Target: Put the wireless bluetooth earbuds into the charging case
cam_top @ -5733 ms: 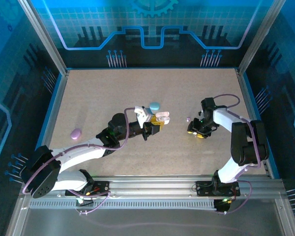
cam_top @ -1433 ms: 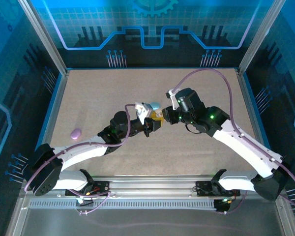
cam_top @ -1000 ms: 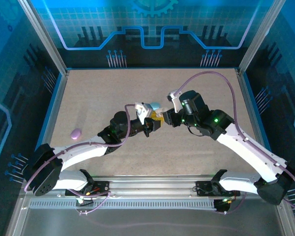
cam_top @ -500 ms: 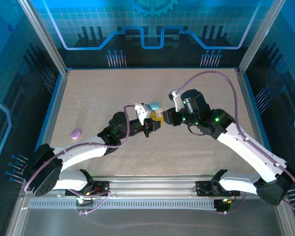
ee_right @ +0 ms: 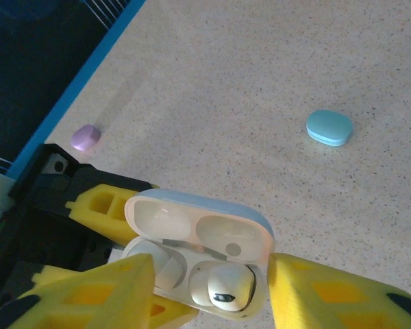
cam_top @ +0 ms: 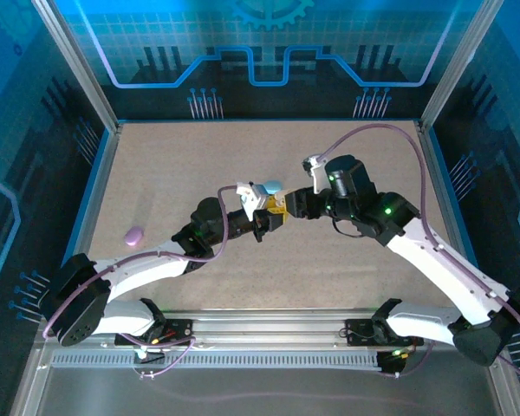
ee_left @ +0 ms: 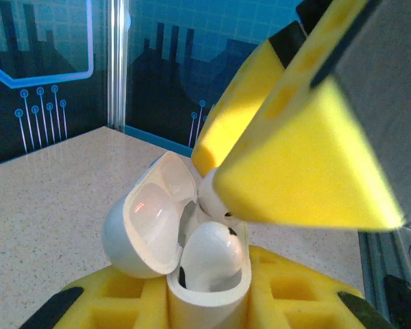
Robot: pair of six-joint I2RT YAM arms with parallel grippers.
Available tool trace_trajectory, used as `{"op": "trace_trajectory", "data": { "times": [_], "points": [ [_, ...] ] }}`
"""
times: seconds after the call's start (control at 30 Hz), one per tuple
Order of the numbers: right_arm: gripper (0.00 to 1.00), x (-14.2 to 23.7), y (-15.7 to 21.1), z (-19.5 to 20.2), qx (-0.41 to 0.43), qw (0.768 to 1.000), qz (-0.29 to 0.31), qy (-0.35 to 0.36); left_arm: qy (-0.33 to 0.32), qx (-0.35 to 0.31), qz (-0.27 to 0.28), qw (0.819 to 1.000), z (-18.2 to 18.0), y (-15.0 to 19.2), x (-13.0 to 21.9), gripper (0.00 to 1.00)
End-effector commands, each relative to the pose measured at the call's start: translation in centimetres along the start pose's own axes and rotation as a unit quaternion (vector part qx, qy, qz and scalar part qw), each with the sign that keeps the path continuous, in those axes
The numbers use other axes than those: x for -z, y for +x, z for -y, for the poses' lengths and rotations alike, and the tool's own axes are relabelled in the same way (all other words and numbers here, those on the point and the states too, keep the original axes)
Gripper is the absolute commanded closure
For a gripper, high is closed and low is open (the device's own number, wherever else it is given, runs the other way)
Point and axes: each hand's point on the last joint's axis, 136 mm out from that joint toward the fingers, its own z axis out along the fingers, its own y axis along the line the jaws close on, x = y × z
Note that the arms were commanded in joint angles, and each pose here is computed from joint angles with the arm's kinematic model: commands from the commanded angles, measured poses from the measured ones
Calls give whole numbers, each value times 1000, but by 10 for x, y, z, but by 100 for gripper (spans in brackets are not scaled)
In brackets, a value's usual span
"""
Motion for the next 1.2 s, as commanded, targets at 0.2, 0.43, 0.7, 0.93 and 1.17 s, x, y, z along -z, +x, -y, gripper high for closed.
{"op": "trace_trajectory", "data": {
  "times": [0.2, 0.43, 0.7, 0.93, 1.17],
  "points": [
    [59, 29, -17, 0, -21, 999, 44, -22, 17, -45, 38, 998, 8, -18, 9, 76],
    [71, 19, -5, 3, -21, 999, 14, -26, 22, -52, 42, 998, 10, -19, 9, 76],
    [74, 0, 6, 5, -22, 999, -29, -28, 25, -56, 47, 997, 12, -22, 9, 76],
    [67, 16, -12, 5, -16, 1000, 11, -20, 27, -63, 42, 997, 12, -19, 9, 76],
    [51, 23, -35, 29, -88, 995, 33, -25, 38, -84, 40, 995, 18, -21, 12, 76]
  ]
}}
